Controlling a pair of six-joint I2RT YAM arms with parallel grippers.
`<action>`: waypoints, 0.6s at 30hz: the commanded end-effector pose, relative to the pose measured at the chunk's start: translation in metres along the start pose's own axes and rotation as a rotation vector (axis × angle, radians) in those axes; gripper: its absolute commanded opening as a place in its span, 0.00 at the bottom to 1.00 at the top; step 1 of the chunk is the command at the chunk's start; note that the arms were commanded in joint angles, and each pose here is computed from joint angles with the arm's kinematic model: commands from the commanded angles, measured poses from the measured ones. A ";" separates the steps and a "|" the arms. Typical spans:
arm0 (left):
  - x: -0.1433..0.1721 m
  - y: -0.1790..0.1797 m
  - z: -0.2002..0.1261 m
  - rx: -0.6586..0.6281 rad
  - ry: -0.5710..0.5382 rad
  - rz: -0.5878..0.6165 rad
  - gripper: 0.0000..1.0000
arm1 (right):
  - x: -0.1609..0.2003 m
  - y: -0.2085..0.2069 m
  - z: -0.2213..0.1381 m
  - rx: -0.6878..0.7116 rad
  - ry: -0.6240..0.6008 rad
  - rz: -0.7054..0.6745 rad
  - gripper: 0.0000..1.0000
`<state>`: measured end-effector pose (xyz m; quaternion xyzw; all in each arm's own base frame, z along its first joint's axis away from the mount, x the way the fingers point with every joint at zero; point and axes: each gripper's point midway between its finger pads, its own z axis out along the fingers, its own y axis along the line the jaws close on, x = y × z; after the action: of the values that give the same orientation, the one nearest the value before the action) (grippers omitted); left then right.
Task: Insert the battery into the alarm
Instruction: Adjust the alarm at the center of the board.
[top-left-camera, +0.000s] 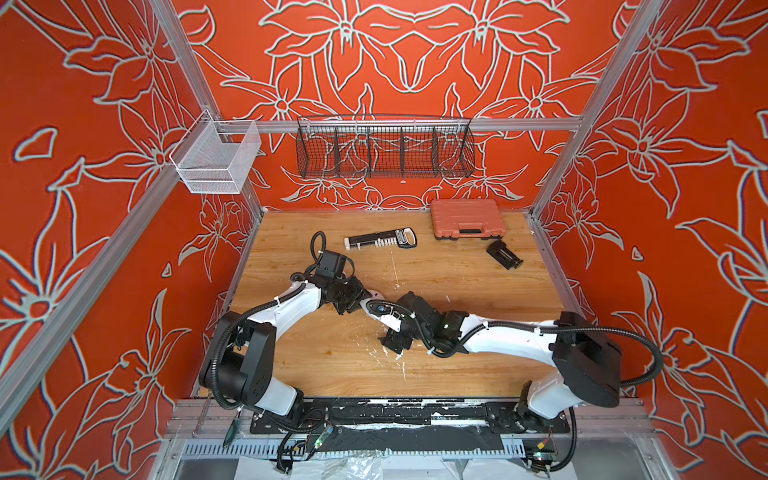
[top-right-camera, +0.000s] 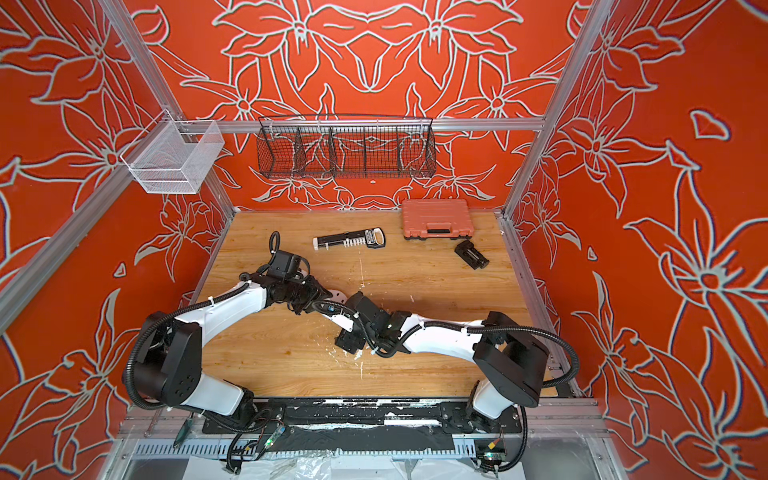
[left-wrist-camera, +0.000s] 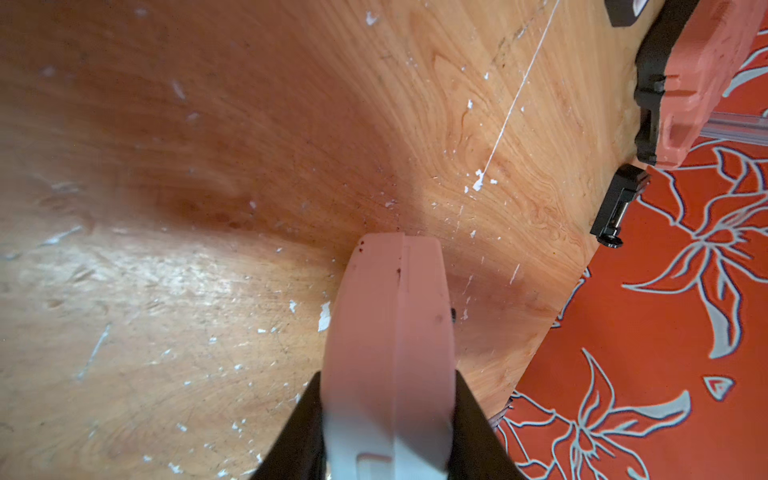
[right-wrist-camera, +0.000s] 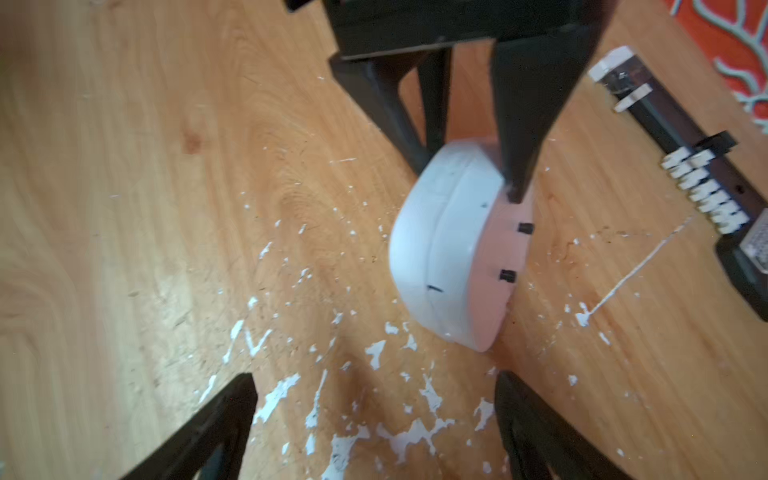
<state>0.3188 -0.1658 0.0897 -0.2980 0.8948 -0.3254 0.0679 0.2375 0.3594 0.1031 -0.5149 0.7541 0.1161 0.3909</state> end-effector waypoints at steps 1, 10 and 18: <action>0.001 -0.013 -0.010 0.012 -0.012 -0.016 0.28 | -0.010 -0.029 0.006 0.159 -0.028 -0.039 0.91; 0.008 -0.013 -0.005 0.001 0.018 -0.024 0.28 | -0.009 -0.018 0.025 0.124 -0.042 -0.043 0.91; 0.010 -0.012 -0.003 -0.010 0.029 -0.027 0.28 | -0.001 -0.023 0.036 0.169 -0.009 -0.040 0.96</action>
<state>0.3143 -0.1714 0.0939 -0.3077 0.8948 -0.3190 0.0532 0.2674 0.3657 0.0815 -0.4982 0.7528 0.0599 0.4261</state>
